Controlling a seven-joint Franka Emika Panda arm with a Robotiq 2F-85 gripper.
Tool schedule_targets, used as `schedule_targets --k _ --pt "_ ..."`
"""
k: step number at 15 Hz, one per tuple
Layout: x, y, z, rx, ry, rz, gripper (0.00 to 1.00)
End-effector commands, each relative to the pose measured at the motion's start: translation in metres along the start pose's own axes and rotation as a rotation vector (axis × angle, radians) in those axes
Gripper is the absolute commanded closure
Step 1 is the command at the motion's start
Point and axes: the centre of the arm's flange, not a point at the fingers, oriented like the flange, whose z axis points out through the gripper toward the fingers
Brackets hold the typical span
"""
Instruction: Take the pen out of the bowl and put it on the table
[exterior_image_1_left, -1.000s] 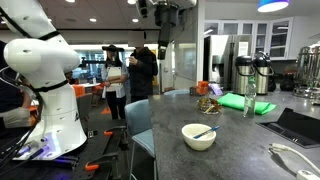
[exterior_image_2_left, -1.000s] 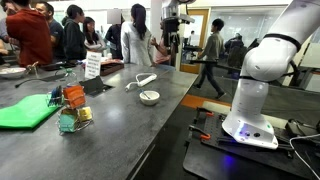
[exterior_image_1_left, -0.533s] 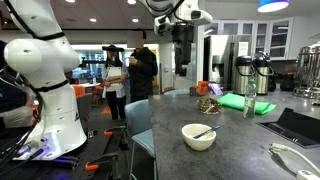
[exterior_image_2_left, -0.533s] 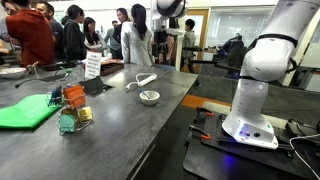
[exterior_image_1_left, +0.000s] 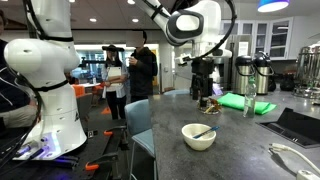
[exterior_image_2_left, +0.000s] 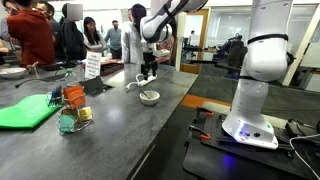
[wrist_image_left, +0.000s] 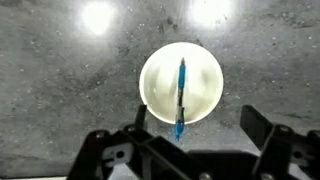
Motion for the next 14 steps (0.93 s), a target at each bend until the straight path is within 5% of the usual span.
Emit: schedule_targets --k 1,14 --pt "0.016 -0.002 0.022 0.021 0.006 0.002 0.00" --pt "0.028 0.003 0.104 0.052 -0.094 0.121 0.05"
